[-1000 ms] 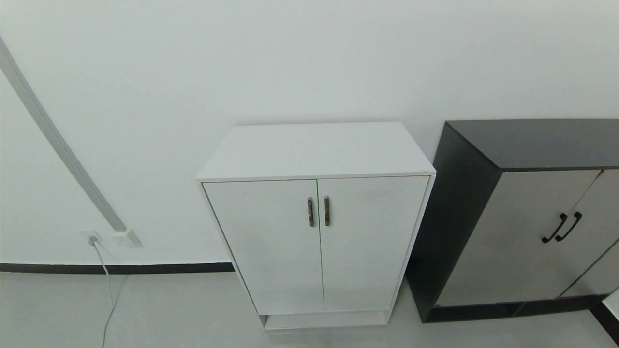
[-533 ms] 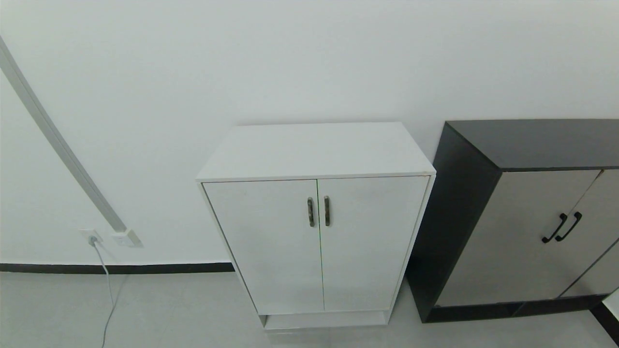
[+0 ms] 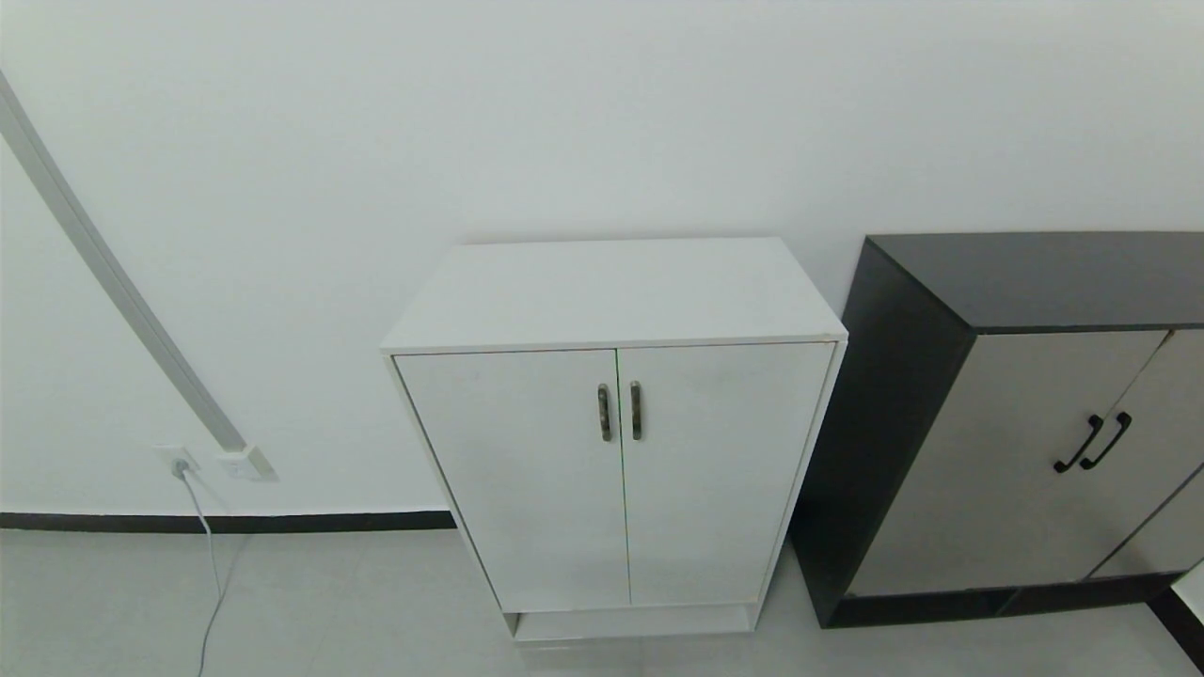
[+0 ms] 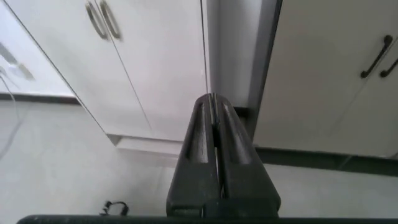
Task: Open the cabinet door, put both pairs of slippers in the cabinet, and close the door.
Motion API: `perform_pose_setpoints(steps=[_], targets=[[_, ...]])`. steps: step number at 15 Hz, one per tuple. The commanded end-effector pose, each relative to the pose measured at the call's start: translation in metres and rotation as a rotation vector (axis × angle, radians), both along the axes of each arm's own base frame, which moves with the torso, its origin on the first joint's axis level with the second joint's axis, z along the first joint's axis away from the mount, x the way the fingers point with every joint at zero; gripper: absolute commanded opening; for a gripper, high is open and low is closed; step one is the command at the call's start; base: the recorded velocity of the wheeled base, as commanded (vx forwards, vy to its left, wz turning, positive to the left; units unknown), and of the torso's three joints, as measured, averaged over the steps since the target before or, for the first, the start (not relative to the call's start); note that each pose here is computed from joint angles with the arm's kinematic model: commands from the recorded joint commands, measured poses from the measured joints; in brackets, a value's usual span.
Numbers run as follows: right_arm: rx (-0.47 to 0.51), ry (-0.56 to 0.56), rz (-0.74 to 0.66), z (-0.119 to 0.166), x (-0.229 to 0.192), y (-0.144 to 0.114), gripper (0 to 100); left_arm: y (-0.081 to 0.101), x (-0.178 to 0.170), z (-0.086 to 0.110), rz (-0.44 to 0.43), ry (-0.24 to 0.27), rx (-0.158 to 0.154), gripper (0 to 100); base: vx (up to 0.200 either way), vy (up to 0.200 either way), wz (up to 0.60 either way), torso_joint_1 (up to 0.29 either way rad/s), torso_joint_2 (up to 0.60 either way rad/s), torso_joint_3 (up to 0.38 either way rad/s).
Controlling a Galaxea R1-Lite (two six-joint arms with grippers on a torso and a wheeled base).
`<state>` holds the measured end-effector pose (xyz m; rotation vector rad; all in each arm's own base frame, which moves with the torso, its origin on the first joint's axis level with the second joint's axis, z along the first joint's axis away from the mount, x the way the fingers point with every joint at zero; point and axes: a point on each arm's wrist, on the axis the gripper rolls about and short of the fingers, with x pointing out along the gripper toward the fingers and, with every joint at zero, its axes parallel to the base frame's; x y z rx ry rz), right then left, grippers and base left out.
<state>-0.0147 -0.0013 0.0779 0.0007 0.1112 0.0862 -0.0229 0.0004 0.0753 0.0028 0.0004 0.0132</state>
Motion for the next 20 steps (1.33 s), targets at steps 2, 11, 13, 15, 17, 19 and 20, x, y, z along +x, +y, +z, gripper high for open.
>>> perform_pose_setpoints(steps=[2,11,13,15,17,19,20], targets=[[-0.002,-0.010,-0.048,-0.0003,-0.0008,0.0007,0,0.0000,0.0001,0.0000,0.001,0.001,0.000,0,0.000,0.000,0.00,0.000,0.00,0.000],[0.072,-0.112,-0.104,-0.0019,-0.0080,0.0009,0,0.0000,0.0001,0.0000,-0.001,0.001,0.002,0,0.000,0.000,0.00,0.000,0.00,0.000],[0.073,-0.112,-0.110,-0.0019,-0.0080,0.0008,0,0.0000,0.0001,0.0000,-0.001,0.001,0.002,0,0.000,0.000,0.00,0.000,0.00,0.000],[0.072,-0.113,-0.110,-0.0015,-0.0081,0.0008,0,0.0000,0.0001,0.0000,-0.001,0.001,0.002,0,0.000,0.000,0.00,0.000,0.00,0.000],[0.071,-0.110,-0.105,-0.0021,-0.0080,0.0009,0,0.0000,0.0001,0.0000,-0.001,0.001,0.002,0,0.000,0.000,0.00,0.000,0.00,0.000],[0.069,-0.112,-0.105,-0.0021,-0.0081,0.0009,0,-0.0001,0.0001,0.0000,-0.002,0.001,0.002,0,0.000,0.000,0.00,0.000,0.00,0.000],[0.069,-0.110,-0.105,-0.0021,-0.0080,0.0009,0,0.0000,0.0001,0.0000,-0.001,0.001,0.002,0,0.000,0.000,0.00,0.000,0.00,0.000]])
